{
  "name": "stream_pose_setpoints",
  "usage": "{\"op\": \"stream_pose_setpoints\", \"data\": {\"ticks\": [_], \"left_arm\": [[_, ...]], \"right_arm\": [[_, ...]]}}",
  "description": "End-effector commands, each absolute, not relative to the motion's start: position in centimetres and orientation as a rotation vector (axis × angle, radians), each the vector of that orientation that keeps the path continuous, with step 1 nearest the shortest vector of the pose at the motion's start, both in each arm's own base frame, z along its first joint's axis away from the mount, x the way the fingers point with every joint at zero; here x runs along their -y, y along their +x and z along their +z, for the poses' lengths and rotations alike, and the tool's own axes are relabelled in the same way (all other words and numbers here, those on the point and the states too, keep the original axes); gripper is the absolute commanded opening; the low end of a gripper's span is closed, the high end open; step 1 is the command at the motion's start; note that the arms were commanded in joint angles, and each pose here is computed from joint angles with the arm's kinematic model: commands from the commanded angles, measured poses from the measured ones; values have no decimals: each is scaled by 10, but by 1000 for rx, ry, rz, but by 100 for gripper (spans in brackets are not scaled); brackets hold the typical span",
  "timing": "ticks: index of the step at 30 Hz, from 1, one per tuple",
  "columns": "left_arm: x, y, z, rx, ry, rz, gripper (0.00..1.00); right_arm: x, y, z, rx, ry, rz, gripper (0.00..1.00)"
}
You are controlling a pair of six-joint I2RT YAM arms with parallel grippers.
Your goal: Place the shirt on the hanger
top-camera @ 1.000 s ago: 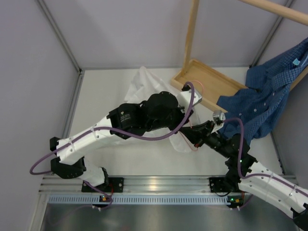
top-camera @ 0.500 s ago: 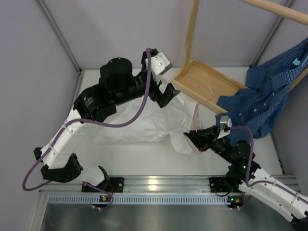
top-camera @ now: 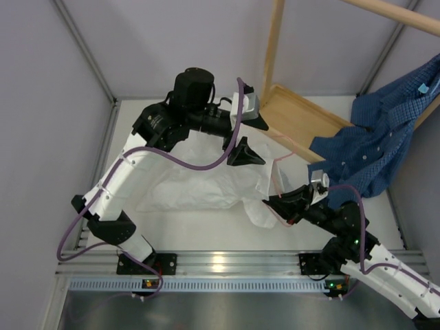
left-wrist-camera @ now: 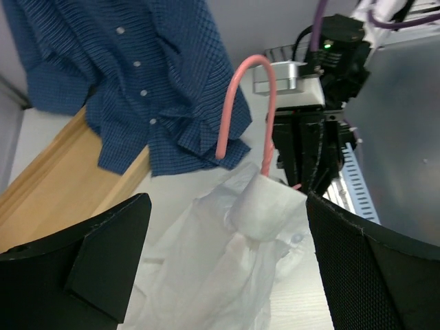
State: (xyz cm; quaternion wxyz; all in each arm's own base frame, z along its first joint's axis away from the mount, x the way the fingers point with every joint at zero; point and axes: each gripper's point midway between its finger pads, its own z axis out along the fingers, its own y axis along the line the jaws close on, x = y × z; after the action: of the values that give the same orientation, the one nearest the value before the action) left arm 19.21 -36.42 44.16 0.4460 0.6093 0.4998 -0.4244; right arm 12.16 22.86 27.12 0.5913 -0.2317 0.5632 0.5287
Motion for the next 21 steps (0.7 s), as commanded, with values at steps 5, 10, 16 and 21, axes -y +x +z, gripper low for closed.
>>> {"op": "stream_pose_setpoints", "data": {"ticks": [5,10,16,21], "left_arm": [[354,147,428,-1107,1657,-1260,89],[353,144,417,-1132,1667,-1275,78],[352,135,413,-1129,1682,-1352,65],[346,123,413,-1100,1699,-1391,48]], "right_arm": [[-224,95,314,-1161,-642,1272,0],[-231,82,316,-1144,-743,1313,0],[-232,77,319,-1120,-782,1314,0],[-234,74,326,-1106,-812,1313,0]]}}
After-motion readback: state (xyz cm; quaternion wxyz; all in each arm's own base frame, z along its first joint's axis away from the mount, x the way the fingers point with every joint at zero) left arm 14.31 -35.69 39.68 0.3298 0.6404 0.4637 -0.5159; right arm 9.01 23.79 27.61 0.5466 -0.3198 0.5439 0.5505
